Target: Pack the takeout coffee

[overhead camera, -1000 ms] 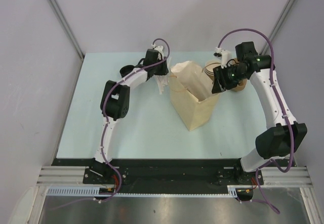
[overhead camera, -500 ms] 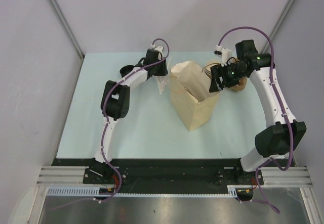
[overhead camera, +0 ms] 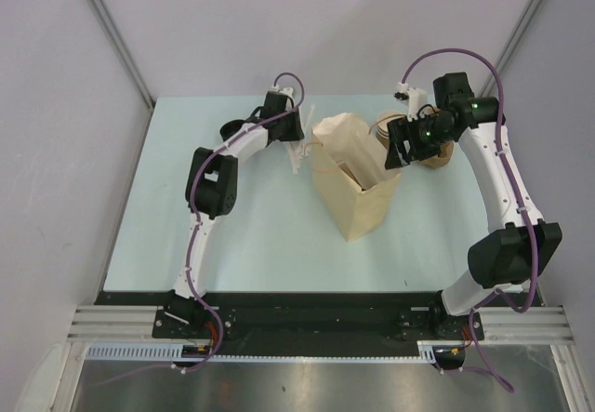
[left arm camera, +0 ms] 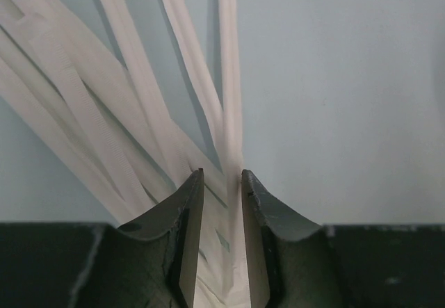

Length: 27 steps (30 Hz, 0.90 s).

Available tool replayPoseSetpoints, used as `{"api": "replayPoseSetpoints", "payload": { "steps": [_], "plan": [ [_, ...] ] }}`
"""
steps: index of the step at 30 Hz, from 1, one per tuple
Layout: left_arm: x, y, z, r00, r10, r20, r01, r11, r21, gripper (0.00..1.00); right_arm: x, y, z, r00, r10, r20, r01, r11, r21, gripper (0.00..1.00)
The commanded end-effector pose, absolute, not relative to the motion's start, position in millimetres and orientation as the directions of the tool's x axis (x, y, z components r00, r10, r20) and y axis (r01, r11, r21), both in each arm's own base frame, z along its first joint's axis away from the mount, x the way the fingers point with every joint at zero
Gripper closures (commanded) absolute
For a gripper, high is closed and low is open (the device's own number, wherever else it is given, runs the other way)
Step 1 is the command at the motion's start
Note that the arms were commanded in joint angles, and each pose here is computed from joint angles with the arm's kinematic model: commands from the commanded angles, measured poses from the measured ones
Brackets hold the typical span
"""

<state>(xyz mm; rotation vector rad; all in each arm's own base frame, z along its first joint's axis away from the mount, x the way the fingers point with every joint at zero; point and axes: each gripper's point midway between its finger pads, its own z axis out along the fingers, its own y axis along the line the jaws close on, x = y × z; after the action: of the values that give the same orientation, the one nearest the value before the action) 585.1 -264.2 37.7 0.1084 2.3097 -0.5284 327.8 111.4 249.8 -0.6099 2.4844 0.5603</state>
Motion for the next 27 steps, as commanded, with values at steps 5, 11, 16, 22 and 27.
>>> {"api": "replayPoseSetpoints", "payload": {
  "steps": [5,11,16,22,27],
  "plan": [
    [591.3,-270.2,46.0,-0.73,-0.128,-0.672,0.225,0.882,-0.413,0.69,335.0,107.7,262.8,-0.755,-0.286,-0.59,-0.504,0.829,0.243,0.24],
    [577.7,-270.0,25.4,-0.772,-0.146,-0.618,0.185,0.88,-0.438,0.74,337.3,106.3,258.5,-0.761,-0.289,-0.582,-0.5,0.832,0.241,0.24],
    [584.0,-268.1,39.2,-0.748,-0.165,-0.643,0.194,0.872,-0.45,0.83,338.3,106.4,257.0,-0.764,-0.29,-0.576,-0.499,0.832,0.243,0.24],
    [592.7,-272.0,76.8,-0.702,-0.199,-0.684,0.23,0.845,-0.482,1.0,340.3,107.0,260.7,-0.756,-0.29,-0.586,-0.505,0.828,0.242,0.25],
    [592.4,-277.0,120.5,-0.658,-0.245,-0.712,0.288,0.792,-0.539,1.0,340.4,106.4,269.6,-0.744,-0.279,-0.607,-0.505,0.829,0.238,0.24]
  ]
}}
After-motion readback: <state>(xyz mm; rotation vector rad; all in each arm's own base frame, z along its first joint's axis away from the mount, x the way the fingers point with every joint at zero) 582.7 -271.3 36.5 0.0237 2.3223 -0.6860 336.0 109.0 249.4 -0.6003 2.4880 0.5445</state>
